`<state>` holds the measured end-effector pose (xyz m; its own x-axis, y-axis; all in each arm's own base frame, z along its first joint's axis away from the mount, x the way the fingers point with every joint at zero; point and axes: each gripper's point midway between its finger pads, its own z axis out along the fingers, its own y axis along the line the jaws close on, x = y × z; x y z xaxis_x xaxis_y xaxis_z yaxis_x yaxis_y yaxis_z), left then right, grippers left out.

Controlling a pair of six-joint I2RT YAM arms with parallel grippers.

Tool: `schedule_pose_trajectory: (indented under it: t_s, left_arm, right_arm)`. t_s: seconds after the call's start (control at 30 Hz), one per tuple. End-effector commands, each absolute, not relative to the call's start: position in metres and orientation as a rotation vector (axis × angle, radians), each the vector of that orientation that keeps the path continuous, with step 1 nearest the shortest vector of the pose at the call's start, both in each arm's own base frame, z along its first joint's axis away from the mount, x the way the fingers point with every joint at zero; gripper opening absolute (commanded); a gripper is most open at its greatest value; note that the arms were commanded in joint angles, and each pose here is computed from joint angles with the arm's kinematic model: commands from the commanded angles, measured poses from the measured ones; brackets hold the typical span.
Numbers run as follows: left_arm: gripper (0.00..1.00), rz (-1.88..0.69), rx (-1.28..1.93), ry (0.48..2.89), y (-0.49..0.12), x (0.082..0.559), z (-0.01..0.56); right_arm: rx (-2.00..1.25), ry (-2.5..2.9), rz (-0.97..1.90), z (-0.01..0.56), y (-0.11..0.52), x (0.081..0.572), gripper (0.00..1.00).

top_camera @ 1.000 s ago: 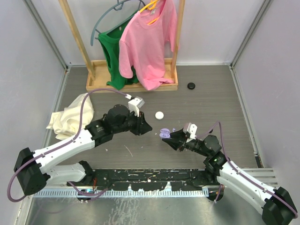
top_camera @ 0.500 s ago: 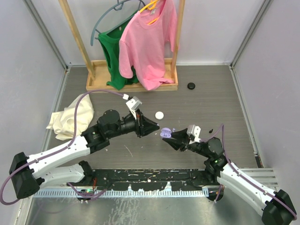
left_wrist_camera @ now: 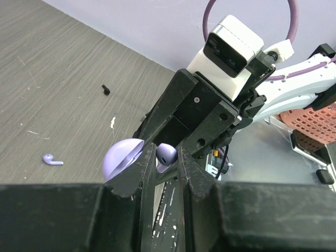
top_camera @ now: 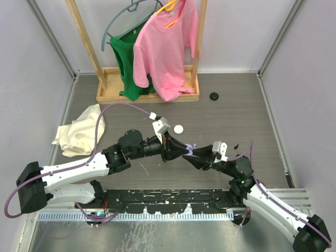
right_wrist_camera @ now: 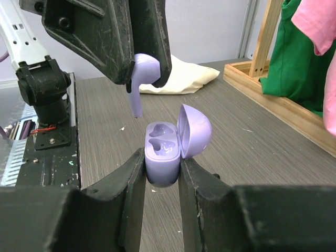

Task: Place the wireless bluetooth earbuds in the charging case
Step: Place the earbud in the charging case.

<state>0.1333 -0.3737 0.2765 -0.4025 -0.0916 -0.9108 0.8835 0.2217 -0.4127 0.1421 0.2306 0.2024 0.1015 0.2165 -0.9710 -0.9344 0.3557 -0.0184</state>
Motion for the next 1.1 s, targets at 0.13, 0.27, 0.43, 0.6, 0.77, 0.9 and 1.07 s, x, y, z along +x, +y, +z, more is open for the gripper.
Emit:
schedule_pose_trajectory:
  t_s: [0.13, 0.27, 0.43, 0.6, 0.77, 0.9, 1.07]
  left_arm:
    - [0.17, -1.302, 0.817, 1.395, -0.382, 0.134, 0.296]
    - [0.17, -1.298, 0.827, 1.401, -0.384, 0.134, 0.291]
    - [0.17, -1.298, 0.83, 1.418, -0.385, 0.135, 0.285]
    - [0.17, -1.295, 0.82, 1.437, -0.383, 0.135, 0.28]
    - [0.17, -1.285, 0.814, 1.459, -0.382, 0.136, 0.273]
    - [0.17, -1.27, 0.797, 1.467, -0.38, 0.14, 0.271]
    - [0.17, -1.258, 0.768, 1.486, -0.379, 0.143, 0.269]
  right_arm:
    - [-0.794, 1.064, 1.012, 0.221, 0.229, 0.137, 0.01]
    - [-0.796, 1.066, 1.013, 0.221, 0.229, 0.137, 0.01]
    - [-0.796, 1.069, 1.011, 0.221, 0.229, 0.138, 0.01]
    - [-0.796, 1.073, 1.009, 0.221, 0.229, 0.138, 0.01]
    - [-0.797, 1.073, 1.007, 0.221, 0.229, 0.138, 0.01]
    - [-0.796, 1.075, 1.007, 0.22, 0.229, 0.138, 0.01]
    - [-0.796, 1.075, 1.008, 0.22, 0.229, 0.138, 0.01]
